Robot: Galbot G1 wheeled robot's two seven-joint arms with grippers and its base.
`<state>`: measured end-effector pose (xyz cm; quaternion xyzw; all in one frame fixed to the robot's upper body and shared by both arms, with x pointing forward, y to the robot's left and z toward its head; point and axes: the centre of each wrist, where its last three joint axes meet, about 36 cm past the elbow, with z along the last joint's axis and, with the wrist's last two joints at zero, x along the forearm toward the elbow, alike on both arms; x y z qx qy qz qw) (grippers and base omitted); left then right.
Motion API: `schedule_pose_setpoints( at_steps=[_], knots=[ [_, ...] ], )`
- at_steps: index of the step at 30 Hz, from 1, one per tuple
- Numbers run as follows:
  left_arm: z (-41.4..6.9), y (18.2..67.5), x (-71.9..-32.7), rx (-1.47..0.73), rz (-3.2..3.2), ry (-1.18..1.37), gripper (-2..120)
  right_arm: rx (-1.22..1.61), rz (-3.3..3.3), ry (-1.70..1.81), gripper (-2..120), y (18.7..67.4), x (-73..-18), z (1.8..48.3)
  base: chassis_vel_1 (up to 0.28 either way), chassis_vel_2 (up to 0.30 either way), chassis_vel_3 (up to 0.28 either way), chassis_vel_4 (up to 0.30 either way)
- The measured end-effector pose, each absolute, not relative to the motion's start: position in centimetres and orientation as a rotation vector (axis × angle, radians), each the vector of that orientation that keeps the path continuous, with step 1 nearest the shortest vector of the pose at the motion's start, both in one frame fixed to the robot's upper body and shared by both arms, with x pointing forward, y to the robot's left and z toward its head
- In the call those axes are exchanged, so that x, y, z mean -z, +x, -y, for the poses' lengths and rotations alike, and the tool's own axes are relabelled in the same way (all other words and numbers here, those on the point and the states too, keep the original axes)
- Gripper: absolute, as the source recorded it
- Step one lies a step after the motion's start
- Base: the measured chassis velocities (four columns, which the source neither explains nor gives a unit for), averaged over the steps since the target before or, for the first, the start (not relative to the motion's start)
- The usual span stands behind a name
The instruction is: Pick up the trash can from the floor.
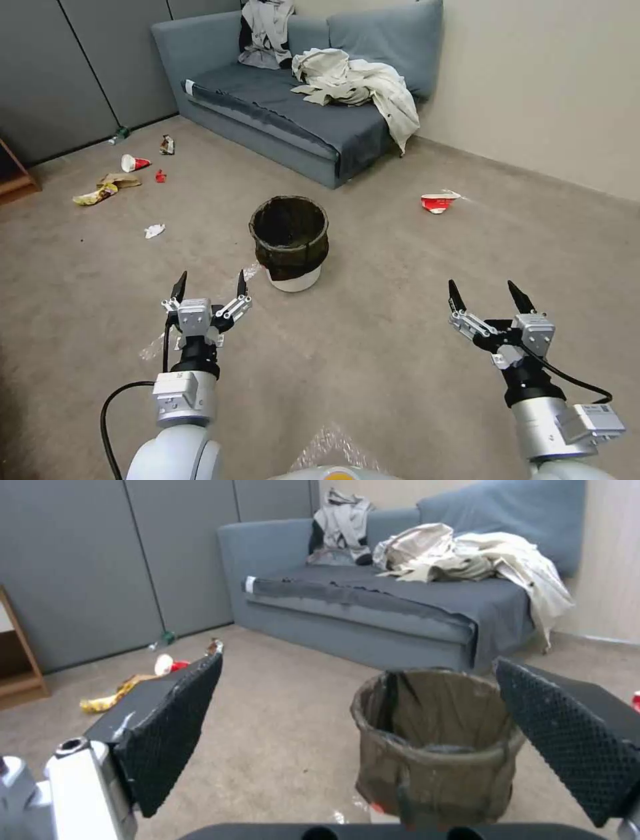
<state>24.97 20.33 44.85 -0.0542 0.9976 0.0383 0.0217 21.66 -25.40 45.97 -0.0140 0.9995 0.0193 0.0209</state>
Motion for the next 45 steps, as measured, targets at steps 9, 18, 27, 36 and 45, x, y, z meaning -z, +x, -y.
schedule_pose_setpoints(
  at_steps=[9,18,27,36,45],
  knots=[
    [-20.3,24.9,-45.0,-0.115,-3.090,-0.176,100,-0.060,-3.094,-0.044,100,21.6,-45.9,25.4,-0.117,0.118,0.121,-0.130],
    [-20.4,24.9,-45.0,-0.101,-3.099,-0.183,100,-0.062,-3.093,-0.046,100,21.6,-45.9,25.4,-0.120,0.114,0.121,-0.114],
    [-21.0,25.1,-44.9,-0.096,-3.113,-0.200,100,-0.064,-3.090,-0.049,100,21.7,-46.0,25.3,-0.124,0.108,0.111,-0.117],
    [-23.4,26.7,-45.2,-0.025,-3.183,-0.188,100,-0.087,-3.068,-0.063,100,21.9,-45.6,25.2,-0.111,0.128,0.110,-0.111],
    [-26.9,30.9,-44.4,0.023,-3.315,-0.045,100,-0.088,-3.076,-0.077,100,21.9,-45.1,25.1,-0.020,0.020,0.024,-0.018]
  ],
)
